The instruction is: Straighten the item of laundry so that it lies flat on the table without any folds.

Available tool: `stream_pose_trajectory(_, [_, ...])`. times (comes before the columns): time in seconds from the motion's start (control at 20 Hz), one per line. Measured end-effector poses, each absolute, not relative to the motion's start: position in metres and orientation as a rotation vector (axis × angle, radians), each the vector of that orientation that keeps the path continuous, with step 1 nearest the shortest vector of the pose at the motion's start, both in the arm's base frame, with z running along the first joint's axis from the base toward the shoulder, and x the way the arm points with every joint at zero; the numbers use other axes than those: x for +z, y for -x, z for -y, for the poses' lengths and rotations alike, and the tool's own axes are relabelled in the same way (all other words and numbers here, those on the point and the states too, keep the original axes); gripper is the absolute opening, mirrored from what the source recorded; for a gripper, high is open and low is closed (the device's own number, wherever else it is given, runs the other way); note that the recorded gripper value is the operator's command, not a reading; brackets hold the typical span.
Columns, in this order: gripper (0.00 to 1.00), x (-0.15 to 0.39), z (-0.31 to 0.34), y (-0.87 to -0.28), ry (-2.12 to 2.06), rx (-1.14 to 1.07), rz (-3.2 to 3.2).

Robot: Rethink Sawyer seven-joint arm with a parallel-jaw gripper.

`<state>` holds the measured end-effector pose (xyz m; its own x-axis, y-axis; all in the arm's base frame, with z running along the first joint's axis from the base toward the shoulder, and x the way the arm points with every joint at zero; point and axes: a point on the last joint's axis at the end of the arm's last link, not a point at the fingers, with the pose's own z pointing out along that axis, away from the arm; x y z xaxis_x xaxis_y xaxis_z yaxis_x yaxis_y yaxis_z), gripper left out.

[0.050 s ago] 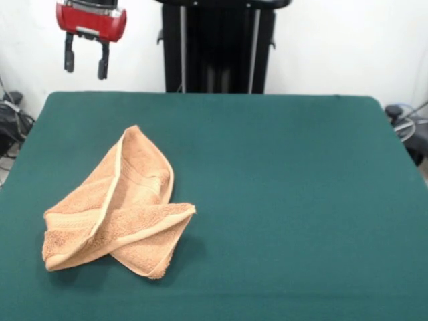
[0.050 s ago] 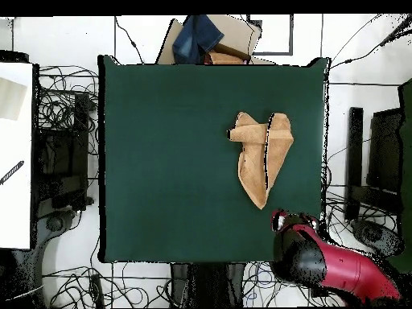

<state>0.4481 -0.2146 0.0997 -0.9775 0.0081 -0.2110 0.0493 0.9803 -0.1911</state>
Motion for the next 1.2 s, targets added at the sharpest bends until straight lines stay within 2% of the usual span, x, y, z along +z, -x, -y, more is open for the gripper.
stream_pose_trajectory(0.65, [1.0, 0.124, 0.226, -0.481, -0.017, -0.445, -2.48])
stream_pose_trajectory(1.2, [1.0, 0.094, 0.228, -0.461, -0.08, -0.422, -2.556])
